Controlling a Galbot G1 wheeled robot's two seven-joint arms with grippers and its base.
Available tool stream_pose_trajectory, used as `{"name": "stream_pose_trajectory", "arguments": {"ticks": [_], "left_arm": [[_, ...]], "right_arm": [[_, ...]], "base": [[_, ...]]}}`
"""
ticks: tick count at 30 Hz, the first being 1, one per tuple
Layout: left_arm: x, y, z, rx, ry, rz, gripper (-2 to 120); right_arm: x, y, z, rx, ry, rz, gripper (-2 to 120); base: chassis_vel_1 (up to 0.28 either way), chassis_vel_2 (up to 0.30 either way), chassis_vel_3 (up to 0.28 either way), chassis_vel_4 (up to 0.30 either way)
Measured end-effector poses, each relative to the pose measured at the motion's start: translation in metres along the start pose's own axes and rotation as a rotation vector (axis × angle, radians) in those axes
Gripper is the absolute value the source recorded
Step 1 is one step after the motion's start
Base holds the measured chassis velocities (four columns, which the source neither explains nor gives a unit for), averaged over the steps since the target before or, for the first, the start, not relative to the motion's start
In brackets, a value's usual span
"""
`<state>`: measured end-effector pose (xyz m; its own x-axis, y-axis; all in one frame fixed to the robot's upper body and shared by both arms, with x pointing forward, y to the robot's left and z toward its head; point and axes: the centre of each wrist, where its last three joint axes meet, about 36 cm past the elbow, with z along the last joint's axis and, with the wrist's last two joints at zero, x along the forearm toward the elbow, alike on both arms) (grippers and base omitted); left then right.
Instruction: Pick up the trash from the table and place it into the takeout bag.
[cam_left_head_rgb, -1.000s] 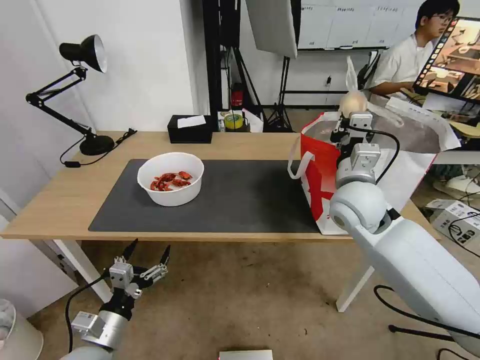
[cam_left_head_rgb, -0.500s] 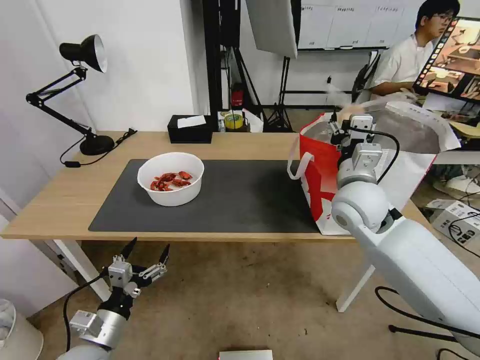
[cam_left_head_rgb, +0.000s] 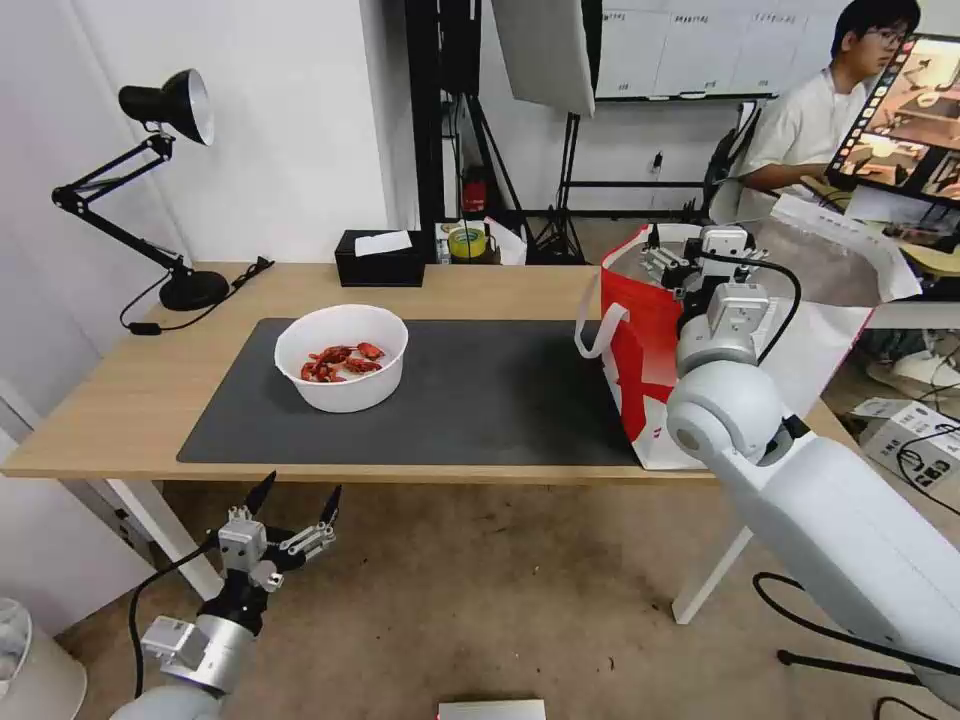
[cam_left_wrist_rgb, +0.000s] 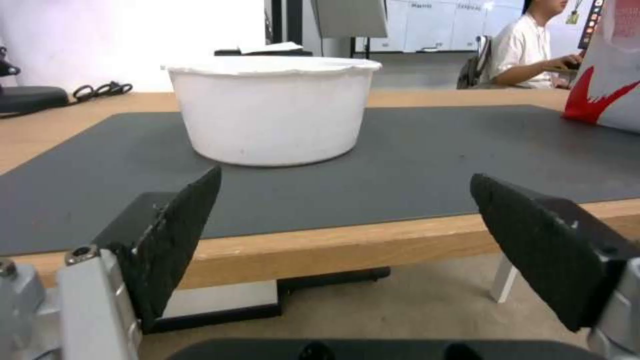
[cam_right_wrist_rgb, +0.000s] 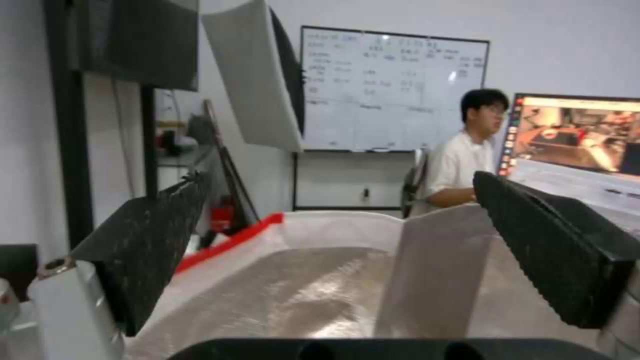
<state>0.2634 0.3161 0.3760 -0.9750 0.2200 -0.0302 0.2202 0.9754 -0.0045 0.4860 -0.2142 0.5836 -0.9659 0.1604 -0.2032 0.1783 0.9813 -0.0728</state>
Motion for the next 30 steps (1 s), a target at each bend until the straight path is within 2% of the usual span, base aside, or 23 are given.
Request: {"name": "stream_pose_trajectory", "arguments": {"ticks": [4, 7, 11, 14, 15, 18, 25, 30], "left_arm": [[0.000, 0.000, -0.001, 0.000, -0.002, 0.000, 100], [-0.001, -0.001, -0.002, 0.003, -0.007, -0.002, 100], [-0.002, -0.001, -0.002, 0.004, -0.010, -0.003, 100], [-0.002, -0.002, -0.003, 0.006, -0.013, -0.004, 100], [-0.002, -0.002, -0.003, 0.006, -0.013, -0.004, 100], [-0.001, -0.003, -0.003, 0.009, -0.013, 0.001, 100], [0.000, -0.001, -0.006, 0.009, -0.018, 0.002, 100], [0.002, -0.004, -0.006, 0.016, -0.021, 0.003, 100]], "right_arm": [[0.005, -0.001, -0.006, -0.038, -0.017, -0.055, 100], [0.018, -0.003, -0.014, -0.081, -0.054, -0.192, 100], [0.029, -0.005, -0.014, -0.102, -0.055, -0.275, 100], [0.055, -0.011, -0.002, -0.131, -0.028, -0.409, 100], [0.055, -0.011, -0.002, -0.131, -0.028, -0.409, 100], [0.083, -0.020, 0.011, -0.149, -0.020, -0.509, 100], [0.119, -0.031, 0.026, -0.177, 0.003, -0.605, 100], [0.138, -0.038, 0.037, -0.197, 0.041, -0.623, 100]], "base": [[0.000, 0.000, 0.000, 0.000], [0.000, 0.000, 0.000, 0.000], [0.000, 0.000, 0.000, 0.000], [0.000, 0.000, 0.000, 0.000], [0.000, 0.000, 0.000, 0.000], [0.000, 0.000, 0.000, 0.000], [0.000, 0.000, 0.000, 0.000], [0.000, 0.000, 0.000, 0.000]]}}
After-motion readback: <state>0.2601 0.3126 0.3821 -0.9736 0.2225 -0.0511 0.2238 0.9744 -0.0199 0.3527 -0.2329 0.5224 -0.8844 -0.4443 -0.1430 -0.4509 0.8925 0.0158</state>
